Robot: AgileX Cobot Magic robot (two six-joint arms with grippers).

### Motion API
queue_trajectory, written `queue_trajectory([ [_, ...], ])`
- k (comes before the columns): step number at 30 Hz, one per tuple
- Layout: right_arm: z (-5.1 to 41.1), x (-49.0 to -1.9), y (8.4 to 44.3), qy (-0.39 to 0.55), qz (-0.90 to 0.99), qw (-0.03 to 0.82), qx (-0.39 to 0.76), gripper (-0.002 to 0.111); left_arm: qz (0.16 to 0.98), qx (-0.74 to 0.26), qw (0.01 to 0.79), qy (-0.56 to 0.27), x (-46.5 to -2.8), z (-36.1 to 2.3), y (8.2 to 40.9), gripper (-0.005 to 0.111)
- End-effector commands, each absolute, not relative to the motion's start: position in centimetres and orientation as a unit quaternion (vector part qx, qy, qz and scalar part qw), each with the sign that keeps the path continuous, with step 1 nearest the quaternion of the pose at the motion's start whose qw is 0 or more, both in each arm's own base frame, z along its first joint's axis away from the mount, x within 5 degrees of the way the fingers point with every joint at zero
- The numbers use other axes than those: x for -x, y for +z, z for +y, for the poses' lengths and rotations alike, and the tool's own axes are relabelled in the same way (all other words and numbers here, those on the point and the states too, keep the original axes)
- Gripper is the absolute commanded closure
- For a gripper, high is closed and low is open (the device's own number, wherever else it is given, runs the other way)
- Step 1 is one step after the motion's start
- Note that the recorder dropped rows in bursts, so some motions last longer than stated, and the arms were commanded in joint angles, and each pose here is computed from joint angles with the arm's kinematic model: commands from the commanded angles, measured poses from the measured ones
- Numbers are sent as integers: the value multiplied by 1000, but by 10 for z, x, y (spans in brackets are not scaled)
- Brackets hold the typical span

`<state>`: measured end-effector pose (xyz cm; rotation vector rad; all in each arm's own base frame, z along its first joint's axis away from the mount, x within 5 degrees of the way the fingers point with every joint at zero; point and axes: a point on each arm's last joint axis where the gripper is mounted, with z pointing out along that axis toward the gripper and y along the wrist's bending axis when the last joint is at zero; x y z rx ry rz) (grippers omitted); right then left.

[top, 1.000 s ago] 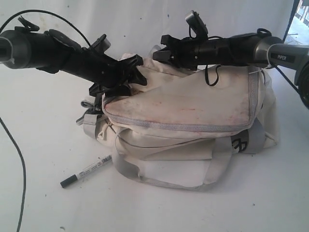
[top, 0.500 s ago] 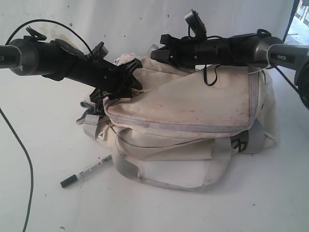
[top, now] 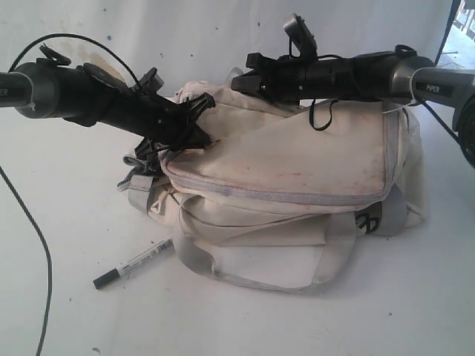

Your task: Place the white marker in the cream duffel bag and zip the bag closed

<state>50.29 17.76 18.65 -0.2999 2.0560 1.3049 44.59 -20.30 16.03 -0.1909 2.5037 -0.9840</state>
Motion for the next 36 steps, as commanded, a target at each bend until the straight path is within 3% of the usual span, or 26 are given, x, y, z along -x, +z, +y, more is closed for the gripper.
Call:
queue_trajectory([
  [1,180,-501,198,514,777,345,117,108,912,47,200,-355,-442,-202,159,107],
  [16,178,-504,197,501,782,354,108,108,902,5,176,-394,-439,-178,186,106],
  [18,178,-504,197,503,781,353,110,108,900,18,185,-394,-442,-177,185,99],
  [23,178,-503,197,504,781,352,111,108,888,52,177,-421,-445,-180,180,61],
  [26,178,-503,197,504,781,352,111,108,890,65,160,-422,-445,-181,170,44],
  [30,178,-503,197,504,781,352,111,108,881,99,117,-447,-445,-185,155,41],
  [36,179,-502,197,508,779,349,117,108,840,73,169,-511,-454,-192,150,48],
])
